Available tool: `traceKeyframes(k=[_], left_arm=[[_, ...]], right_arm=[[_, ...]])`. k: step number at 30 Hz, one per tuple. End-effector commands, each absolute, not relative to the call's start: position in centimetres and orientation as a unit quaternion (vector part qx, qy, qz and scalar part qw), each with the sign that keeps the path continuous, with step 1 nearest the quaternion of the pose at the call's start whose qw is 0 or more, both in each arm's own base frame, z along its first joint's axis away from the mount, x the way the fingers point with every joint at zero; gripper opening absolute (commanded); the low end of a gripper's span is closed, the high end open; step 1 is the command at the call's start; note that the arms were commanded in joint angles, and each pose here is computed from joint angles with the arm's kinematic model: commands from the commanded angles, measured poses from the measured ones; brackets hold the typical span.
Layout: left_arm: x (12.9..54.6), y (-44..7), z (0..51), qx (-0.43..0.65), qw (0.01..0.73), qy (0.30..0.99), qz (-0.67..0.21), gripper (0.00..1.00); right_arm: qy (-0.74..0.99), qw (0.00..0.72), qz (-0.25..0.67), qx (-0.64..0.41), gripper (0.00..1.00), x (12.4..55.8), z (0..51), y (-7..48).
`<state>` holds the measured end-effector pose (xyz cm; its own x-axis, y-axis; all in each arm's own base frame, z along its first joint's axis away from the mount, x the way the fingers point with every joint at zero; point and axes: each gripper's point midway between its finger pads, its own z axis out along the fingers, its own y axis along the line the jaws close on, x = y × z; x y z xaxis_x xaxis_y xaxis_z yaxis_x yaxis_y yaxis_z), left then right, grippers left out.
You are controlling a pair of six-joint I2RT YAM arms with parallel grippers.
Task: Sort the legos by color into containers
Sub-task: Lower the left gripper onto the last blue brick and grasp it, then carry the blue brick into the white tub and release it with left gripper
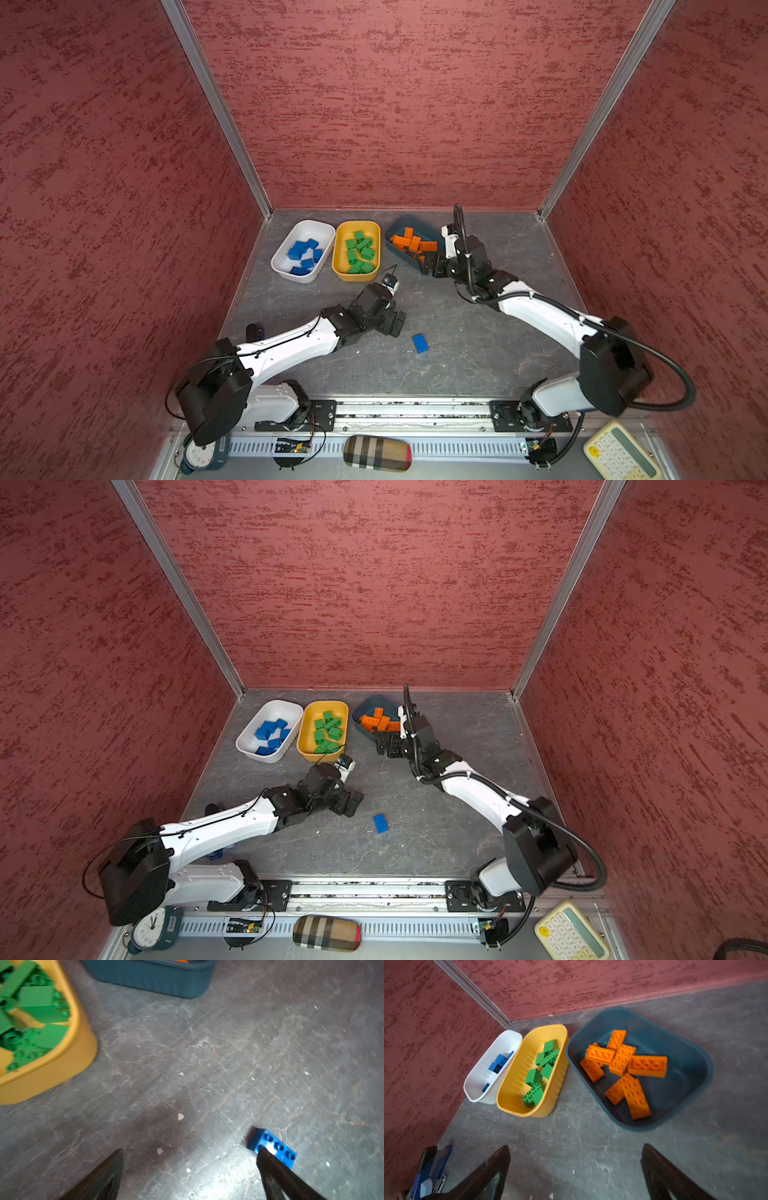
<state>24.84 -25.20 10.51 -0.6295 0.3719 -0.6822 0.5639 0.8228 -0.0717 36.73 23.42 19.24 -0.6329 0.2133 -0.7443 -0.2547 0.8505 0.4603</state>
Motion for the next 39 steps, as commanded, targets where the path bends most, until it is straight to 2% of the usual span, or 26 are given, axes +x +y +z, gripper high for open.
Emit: traceKeyframes(k=[1, 4, 7, 10, 15, 22, 29, 33, 37, 39], left_arm=[[23.5, -28.5, 11.3, 0.351, 0.340, 0.855, -0.173, 0.99], [21.6, -30.5, 10.3, 0.407, 0.291, 0.844, -0.193, 0.99], [20.6, -31.8, 9.1, 0.454, 0.259, 0.835, -0.171, 0.99], [19.8, -32.6, 7.7, 0.486, 0.226, 0.831, -0.152, 0.99], [20.5, -32.5, 5.0, 0.500, 0.172, 0.846, -0.067, 0.99], [19.6, -33.2, 3.8, 0.524, 0.127, 0.838, -0.080, 0.98], [20.8, -33.2, 1.3, 0.543, 0.128, 0.830, -0.019, 0.83], [20.5, -33.3, 0.9, 0.549, 0.123, 0.826, -0.022, 0.65], [20.5, -33.1, 1.1, 0.544, 0.126, 0.830, -0.022, 0.40], [20.5, -33.0, 1.4, 0.538, 0.130, 0.833, -0.027, 0.33]], right_arm=[[0.853, 0.448, 0.252, 0.091, 0.99, 35.6, 18.4, 19.7], [0.849, 0.455, 0.214, 0.161, 0.99, 34.1, 16.8, 16.0], [0.847, 0.456, 0.165, 0.216, 0.99, 32.7, 15.8, 12.8], [0.836, 0.472, 0.148, 0.238, 0.99, 31.9, 15.8, 11.0], [0.803, 0.510, 0.159, 0.263, 0.99, 31.2, 16.6, 9.4], [0.802, 0.518, 0.139, 0.261, 0.99, 30.8, 16.6, 8.5], [0.802, 0.519, 0.139, 0.261, 0.99, 31.0, 16.6, 8.5], [0.805, 0.517, 0.138, 0.255, 0.99, 31.2, 16.6, 8.8], [0.806, 0.517, 0.136, 0.254, 0.99, 31.5, 16.6, 9.0], [0.808, 0.516, 0.137, 0.248, 0.99, 31.8, 16.7, 9.3]])
